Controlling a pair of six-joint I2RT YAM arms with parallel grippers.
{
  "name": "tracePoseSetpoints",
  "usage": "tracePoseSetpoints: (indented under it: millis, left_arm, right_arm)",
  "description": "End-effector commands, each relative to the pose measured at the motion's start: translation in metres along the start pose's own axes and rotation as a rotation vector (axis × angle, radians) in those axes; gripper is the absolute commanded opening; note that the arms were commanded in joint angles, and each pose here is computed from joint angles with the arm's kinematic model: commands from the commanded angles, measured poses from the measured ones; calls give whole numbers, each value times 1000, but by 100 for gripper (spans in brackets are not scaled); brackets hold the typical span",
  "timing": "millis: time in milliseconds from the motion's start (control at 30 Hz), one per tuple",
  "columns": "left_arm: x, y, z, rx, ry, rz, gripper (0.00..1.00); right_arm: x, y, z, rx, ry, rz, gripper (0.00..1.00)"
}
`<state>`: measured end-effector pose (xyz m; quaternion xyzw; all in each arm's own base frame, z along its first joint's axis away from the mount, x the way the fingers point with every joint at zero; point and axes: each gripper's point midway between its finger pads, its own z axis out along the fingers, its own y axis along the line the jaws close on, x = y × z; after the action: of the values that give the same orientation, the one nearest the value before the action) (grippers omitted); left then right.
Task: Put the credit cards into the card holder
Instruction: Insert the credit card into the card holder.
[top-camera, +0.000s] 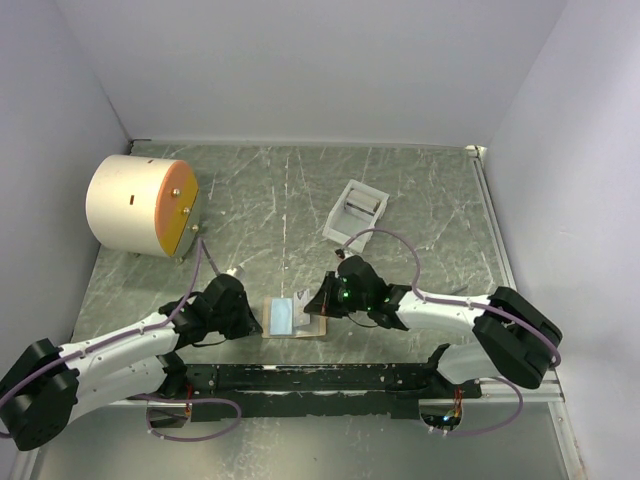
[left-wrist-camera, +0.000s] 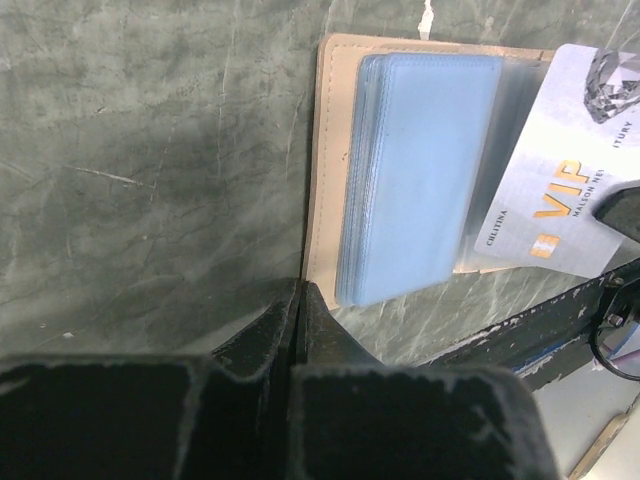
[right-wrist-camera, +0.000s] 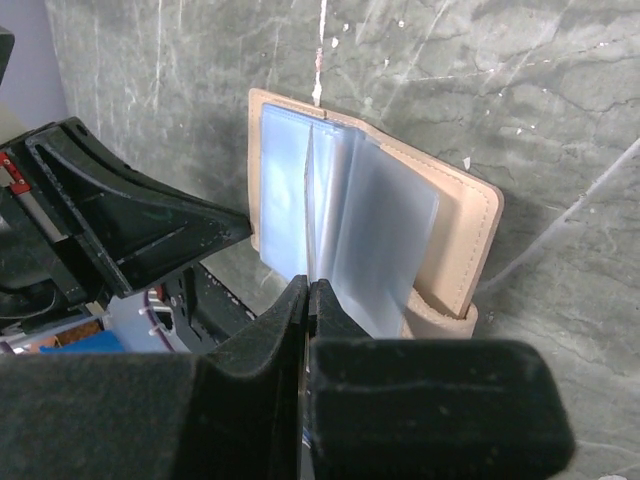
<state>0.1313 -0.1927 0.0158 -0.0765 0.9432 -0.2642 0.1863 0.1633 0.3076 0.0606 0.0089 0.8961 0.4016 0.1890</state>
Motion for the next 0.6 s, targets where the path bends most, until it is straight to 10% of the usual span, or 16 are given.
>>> tracePoseSetpoints:
  millis: [0,567]
  left_arm:
    - [2,-6,-1,40,5,-3,8]
    - [4,-8,0,62,8,-3,8]
  right_arm:
    - [-1,-4,3,-1,-25,21,0]
    - [1,-7,3,-12,-37,44,0]
